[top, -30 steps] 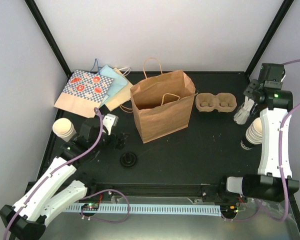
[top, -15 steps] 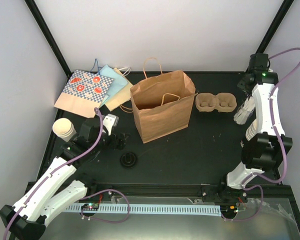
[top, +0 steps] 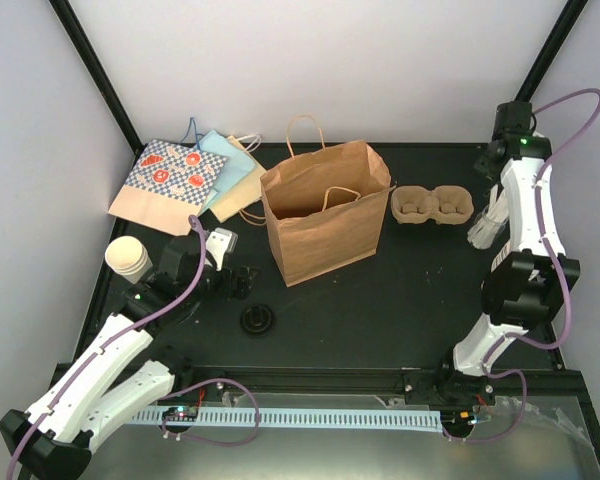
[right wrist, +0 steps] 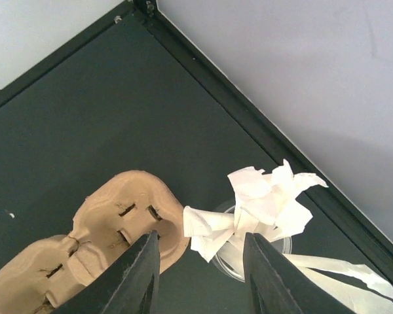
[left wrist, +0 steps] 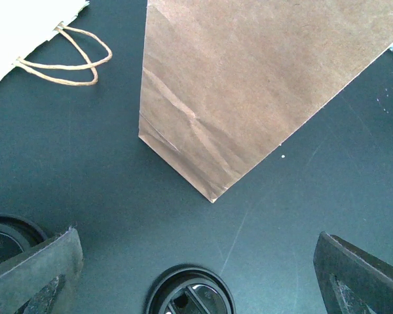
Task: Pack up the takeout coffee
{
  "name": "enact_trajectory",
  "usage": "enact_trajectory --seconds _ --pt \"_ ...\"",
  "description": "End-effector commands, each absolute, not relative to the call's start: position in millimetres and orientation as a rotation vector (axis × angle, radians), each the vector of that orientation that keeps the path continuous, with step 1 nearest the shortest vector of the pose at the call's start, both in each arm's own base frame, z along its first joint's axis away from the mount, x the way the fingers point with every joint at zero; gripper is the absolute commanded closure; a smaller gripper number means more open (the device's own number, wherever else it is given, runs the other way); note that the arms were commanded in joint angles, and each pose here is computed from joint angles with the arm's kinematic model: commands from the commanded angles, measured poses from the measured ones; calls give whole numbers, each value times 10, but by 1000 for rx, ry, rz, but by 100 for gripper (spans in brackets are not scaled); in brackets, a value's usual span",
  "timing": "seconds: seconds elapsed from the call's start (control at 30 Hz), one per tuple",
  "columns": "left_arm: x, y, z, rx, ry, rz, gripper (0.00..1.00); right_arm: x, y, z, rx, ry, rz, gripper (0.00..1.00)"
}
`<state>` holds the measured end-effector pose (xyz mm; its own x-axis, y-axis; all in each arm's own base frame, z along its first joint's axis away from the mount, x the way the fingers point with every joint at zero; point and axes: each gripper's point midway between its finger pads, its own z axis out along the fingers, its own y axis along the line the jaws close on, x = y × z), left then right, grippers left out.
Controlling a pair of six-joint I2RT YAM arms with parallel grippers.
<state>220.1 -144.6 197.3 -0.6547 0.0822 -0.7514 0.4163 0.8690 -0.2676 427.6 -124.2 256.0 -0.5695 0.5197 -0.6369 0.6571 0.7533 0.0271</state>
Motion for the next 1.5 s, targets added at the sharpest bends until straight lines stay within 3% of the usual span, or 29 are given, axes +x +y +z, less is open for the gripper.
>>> enact_trajectory --seconds 0.0,0.47,0.7,0.97,1.37,1.4,1.47 --pt "2221 -1445 2018 362 2227 -541 1 4355 -1324 2547 901 2286 -310 63" --pt "2233 -1425 2008 349 2231 -529 1 4450 -1379 2521 904 2274 -340 70" --pt "2237 -1417 2012 344 2231 -524 1 4484 -1381 2519 908 2277 -342 88" --pt "2244 -1414 1999 343 2236 -519 1 4405 -1404 2760 914 2222 -350 99" --pt "2244 -1410 2001 340 2236 -516 1 4225 -1347 3171 885 2148 -306 98" --pt "2244 -1408 2006 339 2234 -516 1 4227 -1343 3179 877 2146 -305 95" --pt "2244 -1407 2012 338 2232 -516 1 4247 -1335 3124 866 2161 -304 79"
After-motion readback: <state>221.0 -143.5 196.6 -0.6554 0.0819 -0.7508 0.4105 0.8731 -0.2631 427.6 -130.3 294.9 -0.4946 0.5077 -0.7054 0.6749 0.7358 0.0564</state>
